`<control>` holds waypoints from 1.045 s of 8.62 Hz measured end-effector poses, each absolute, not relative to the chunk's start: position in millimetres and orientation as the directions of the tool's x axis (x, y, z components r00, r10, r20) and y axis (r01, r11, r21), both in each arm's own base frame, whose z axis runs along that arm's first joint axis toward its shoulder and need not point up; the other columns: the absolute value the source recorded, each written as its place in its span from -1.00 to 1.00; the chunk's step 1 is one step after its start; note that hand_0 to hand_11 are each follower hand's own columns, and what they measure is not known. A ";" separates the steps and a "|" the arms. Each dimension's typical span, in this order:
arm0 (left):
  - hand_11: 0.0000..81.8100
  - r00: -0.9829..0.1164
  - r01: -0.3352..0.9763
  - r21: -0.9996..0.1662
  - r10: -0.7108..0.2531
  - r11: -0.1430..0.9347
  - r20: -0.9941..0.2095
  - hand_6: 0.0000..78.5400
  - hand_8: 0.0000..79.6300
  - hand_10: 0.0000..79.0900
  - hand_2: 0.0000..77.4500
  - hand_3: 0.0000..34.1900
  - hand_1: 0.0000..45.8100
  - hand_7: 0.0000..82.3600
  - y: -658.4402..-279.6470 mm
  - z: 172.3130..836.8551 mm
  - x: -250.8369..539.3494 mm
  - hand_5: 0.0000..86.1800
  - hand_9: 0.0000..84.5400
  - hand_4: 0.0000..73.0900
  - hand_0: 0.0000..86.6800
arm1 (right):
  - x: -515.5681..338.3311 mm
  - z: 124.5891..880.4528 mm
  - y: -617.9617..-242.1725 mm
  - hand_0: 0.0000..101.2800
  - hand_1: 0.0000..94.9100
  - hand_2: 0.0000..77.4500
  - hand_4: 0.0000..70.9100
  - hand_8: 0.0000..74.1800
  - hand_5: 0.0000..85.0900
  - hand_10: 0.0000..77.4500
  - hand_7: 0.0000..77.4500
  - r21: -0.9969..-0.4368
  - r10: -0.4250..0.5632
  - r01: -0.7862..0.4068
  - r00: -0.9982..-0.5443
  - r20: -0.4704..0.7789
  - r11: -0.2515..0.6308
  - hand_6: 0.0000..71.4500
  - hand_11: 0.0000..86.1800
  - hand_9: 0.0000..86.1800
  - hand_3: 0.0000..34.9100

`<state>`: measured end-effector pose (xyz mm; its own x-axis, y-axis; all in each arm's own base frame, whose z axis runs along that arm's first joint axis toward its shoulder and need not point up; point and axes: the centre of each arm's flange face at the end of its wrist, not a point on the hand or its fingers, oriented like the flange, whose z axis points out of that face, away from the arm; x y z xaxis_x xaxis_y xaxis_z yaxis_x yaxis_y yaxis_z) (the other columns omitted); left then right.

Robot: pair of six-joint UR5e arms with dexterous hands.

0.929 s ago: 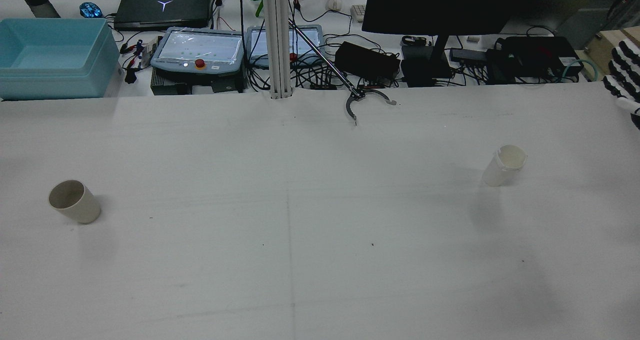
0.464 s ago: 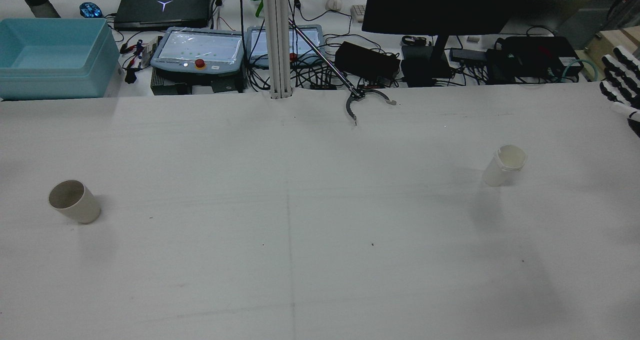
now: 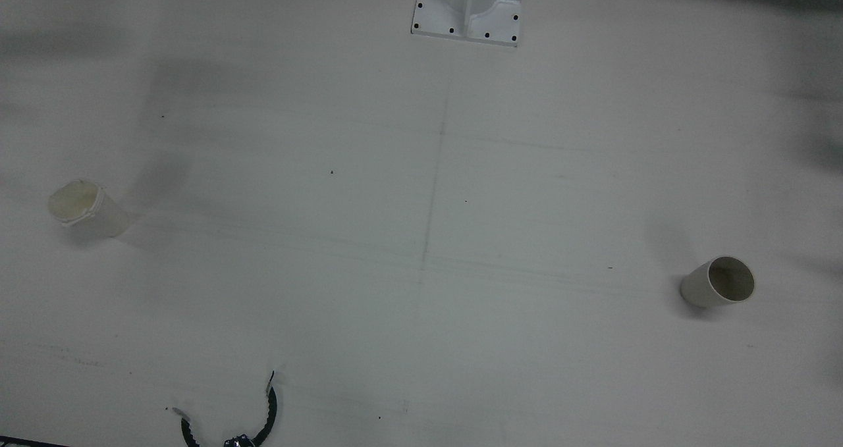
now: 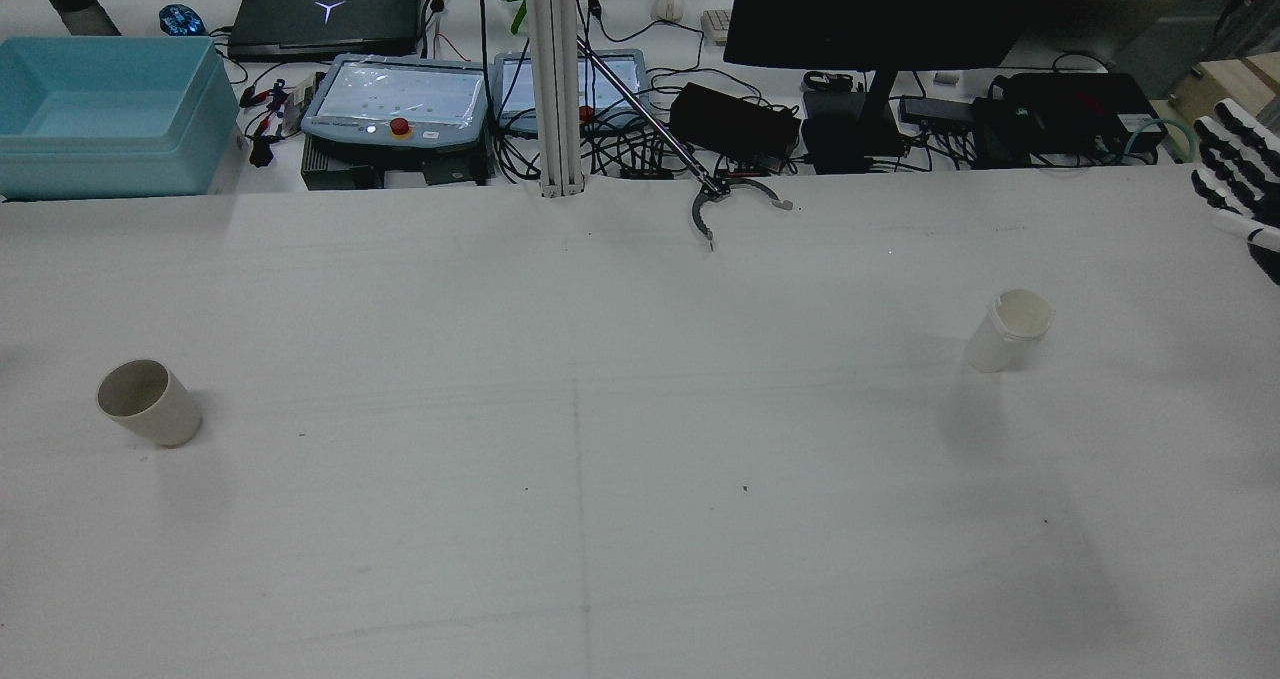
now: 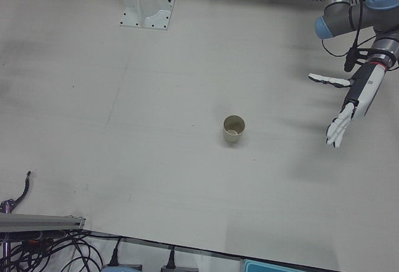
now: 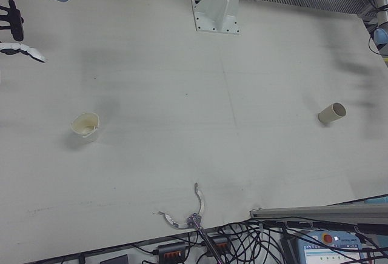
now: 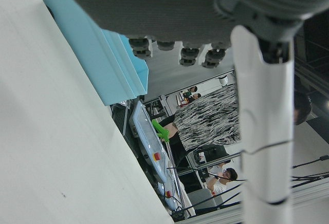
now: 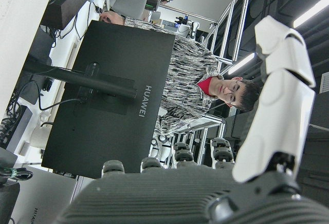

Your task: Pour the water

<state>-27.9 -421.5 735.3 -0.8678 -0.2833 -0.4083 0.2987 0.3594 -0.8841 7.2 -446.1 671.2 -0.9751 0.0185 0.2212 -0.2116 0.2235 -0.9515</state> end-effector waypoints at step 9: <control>-0.80 -0.860 0.223 -0.903 -0.361 0.367 -0.359 -0.78 -0.99 -0.92 -0.99 -1.00 0.02 -0.88 -452.8 763.9 134.7 -0.99 -0.97 -0.49 0.70 | 5.7 671.1 -446.3 -0.02 -0.55 -0.45 -0.98 -0.99 -0.87 -1.00 -0.86 -0.950 0.035 -0.212 -0.974 0.225 0.229 -0.79 -0.99 -0.99 -0.26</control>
<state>134.7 -452.8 763.9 -0.8604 -0.3614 -0.3593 0.2233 0.3665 -0.9032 5.7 -446.3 671.1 -0.9737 0.0350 0.2253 -0.2116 0.2294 -0.9500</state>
